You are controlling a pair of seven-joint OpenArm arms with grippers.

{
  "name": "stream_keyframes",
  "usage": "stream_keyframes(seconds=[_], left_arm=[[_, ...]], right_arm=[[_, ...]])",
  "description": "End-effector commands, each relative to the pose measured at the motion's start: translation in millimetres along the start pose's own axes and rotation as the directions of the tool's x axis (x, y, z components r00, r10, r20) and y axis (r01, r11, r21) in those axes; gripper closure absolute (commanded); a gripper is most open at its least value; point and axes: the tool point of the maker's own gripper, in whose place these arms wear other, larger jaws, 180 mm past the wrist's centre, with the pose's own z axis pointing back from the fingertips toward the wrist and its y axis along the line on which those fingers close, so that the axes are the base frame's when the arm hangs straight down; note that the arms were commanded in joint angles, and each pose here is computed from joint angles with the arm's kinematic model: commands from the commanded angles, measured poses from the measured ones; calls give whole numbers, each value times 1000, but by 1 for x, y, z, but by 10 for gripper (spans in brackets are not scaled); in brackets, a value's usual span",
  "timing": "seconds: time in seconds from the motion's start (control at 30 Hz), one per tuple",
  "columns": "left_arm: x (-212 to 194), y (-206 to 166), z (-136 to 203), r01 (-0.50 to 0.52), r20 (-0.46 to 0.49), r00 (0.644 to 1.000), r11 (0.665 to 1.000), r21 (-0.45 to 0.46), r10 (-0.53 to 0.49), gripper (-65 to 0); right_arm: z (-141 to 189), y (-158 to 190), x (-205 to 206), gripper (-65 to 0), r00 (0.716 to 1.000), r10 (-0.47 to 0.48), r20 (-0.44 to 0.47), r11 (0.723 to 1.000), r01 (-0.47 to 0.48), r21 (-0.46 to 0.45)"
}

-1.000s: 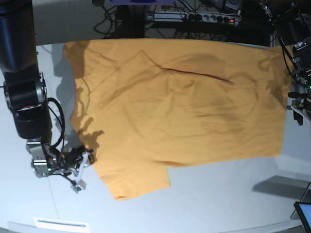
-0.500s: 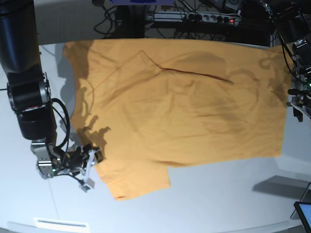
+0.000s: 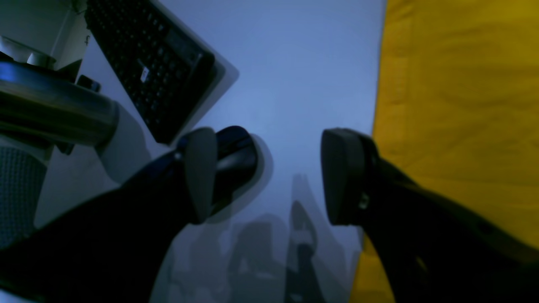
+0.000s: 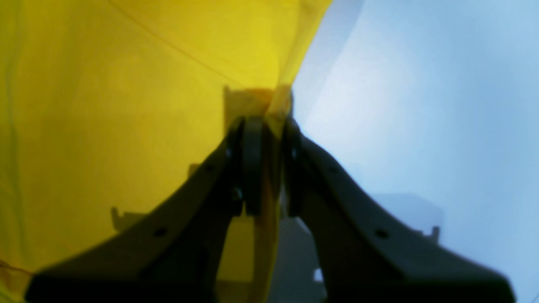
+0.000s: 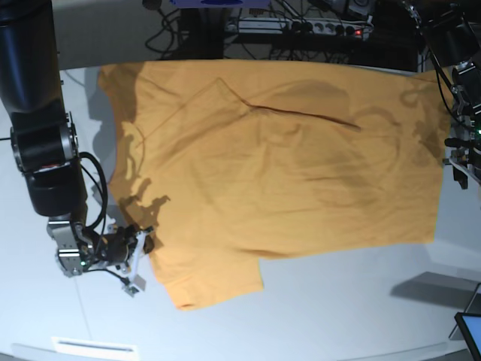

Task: Fold the T-shirt properly
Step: 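Lower the right gripper and grasp the orange shirt's side edge, then move the left gripper along the opposite shirt side and grasp its edge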

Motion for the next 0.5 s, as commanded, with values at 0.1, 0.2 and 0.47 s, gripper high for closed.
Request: stream_keyframes(seconds=[0.1,0.2,0.47], left_arm=[[16,20,-1,-7,42,999,999,41,5,-386],[11,29,-9,-22,14,1000,999,48,21,-386],[6,44,-22,-61,3,998,996,63,61,-386]], right_arm=[[12,-7,25,-7,999,21,48,1000,-20,-15],[12,-7,25,-4,999,25,46,1000,-24,-16],[12,-7,24,-4,999,27,44,1000,-26,-17]])
